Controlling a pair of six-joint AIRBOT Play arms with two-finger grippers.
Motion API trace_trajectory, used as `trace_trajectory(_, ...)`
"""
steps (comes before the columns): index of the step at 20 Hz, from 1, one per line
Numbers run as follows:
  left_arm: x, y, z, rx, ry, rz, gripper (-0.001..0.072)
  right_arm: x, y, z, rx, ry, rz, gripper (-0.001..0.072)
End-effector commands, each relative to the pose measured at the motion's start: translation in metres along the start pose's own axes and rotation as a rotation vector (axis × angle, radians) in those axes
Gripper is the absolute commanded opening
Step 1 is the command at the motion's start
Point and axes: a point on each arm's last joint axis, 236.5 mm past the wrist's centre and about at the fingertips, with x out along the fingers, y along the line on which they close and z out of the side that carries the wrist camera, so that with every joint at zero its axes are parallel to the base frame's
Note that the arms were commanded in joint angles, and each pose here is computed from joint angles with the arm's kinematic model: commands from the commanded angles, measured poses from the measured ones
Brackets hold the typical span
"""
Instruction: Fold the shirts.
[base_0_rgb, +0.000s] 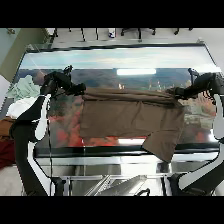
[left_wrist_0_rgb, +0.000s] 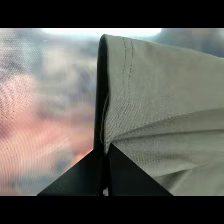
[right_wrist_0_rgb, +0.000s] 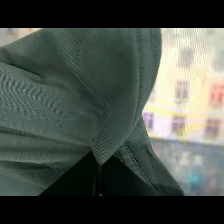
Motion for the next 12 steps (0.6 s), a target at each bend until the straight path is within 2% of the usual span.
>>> trace_trajectory(1, 0.002, 0.001, -0.002, 0.014, 0.005, 0.019, 0.0012, 0.006, 0.000, -0.001, -0.004, 0.009, -0.036, 0.0023)
trace_trajectory(3, 0.002, -0.002, -0.004, 0.009, 0.013, 0.007, 0.0018, 0.007, 0.005, -0.002, -0.011, 0.013, -0.031, 0.0025)
trace_trajectory(4, 0.002, -0.007, -0.005, 0.003, 0.016, -0.012, 0.0181, 0.008, 0.011, -0.002, -0.004, 0.015, -0.015, 0.0046)
trace_trajectory(5, 0.002, -0.013, -0.005, -0.008, 0.017, -0.035, 0.0460, 0.008, 0.017, -0.001, 0.022, 0.013, 0.005, 0.0209)
trace_trajectory(6, 0.001, -0.020, -0.006, -0.022, 0.022, -0.065, 0.0665, 0.007, 0.023, 0.000, 0.062, 0.009, 0.029, 0.0348)
trace_trajectory(7, -0.002, -0.026, -0.009, -0.028, 0.040, -0.089, 0.0690, 0.003, 0.031, 0.002, 0.088, 0.004, 0.061, 0.0395)
trace_trajectory(12, -0.078, -0.026, -0.015, -0.005, 0.149, -0.102, 0.0690, -0.085, 0.035, 0.013, 0.131, -0.077, 0.102, 0.0396)
